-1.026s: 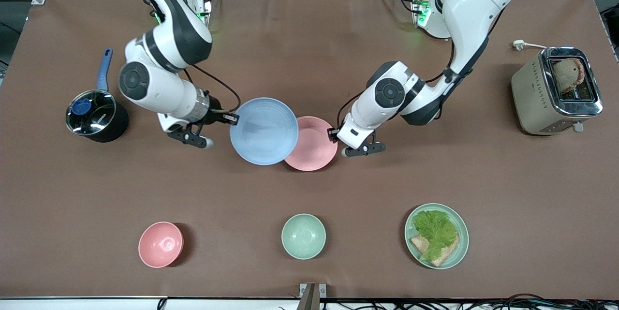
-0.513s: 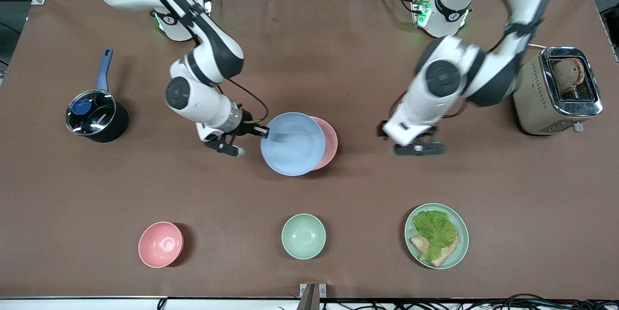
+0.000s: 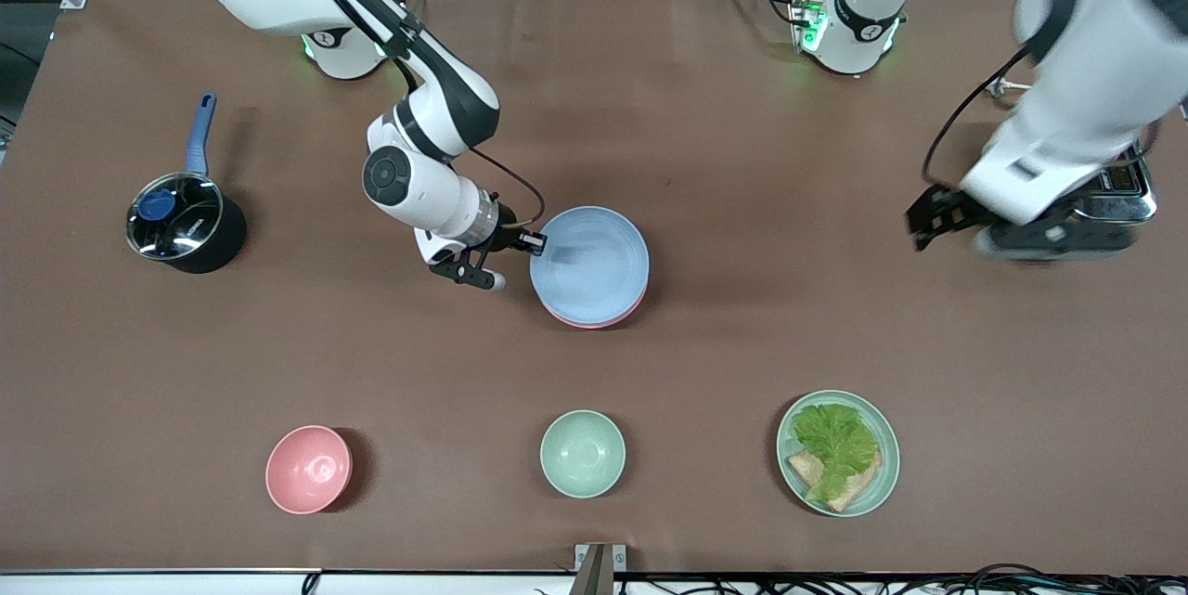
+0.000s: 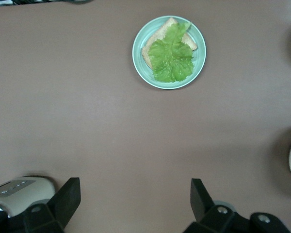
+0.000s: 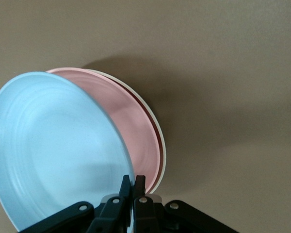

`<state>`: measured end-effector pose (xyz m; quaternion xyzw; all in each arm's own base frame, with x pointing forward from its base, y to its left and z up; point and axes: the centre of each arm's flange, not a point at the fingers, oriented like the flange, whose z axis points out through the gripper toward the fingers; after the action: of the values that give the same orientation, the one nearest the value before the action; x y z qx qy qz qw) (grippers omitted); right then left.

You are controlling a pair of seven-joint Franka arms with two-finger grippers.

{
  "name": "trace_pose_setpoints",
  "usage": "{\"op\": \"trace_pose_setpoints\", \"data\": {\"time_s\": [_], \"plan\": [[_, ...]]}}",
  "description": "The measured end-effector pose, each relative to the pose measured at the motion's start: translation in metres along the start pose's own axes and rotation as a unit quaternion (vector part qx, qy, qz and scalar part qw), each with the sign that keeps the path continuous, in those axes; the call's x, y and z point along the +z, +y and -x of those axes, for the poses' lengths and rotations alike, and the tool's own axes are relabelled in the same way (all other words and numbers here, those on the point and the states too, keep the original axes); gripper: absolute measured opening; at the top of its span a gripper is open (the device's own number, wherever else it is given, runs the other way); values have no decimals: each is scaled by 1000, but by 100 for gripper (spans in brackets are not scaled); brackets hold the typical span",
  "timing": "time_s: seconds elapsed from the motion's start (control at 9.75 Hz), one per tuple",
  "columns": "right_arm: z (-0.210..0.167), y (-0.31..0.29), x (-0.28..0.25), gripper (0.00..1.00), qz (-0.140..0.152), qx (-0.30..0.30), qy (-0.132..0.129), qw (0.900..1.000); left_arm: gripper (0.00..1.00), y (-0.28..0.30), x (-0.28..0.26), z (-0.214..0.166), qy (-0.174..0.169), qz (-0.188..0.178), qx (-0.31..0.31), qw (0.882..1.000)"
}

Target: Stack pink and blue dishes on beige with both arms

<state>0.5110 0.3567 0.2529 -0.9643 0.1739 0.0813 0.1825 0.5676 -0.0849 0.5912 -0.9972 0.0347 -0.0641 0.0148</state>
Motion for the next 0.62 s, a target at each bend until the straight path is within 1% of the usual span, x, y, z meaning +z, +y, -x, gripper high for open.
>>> {"op": "trace_pose_setpoints", "data": {"time_s": [0.1, 0.21, 0.31, 0.41, 0.51, 0.62], "plan": [[1, 3, 9, 7, 1, 2, -2, 1000, 100, -25, -32, 6, -13, 6, 4, 1000], [1, 6, 16, 8, 2, 4, -5, 1000, 100, -43, -58, 15, -26, 7, 7, 1000], [1, 9, 21, 15, 3, 10, -8, 1000, 100, -57, -79, 27, -31, 7, 3, 999], [0, 10, 22, 29, 4, 13, -8, 1000, 100, -67, -96, 39, -27, 7, -6, 1000], [0, 6, 13, 45, 7, 10, -10, 1000, 100, -75, -105, 45, -20, 7, -12, 1000], [1, -2, -15, 59, 21, 5, -19, 1000, 100, -79, -104, 45, -21, 7, -16, 1000]]}}
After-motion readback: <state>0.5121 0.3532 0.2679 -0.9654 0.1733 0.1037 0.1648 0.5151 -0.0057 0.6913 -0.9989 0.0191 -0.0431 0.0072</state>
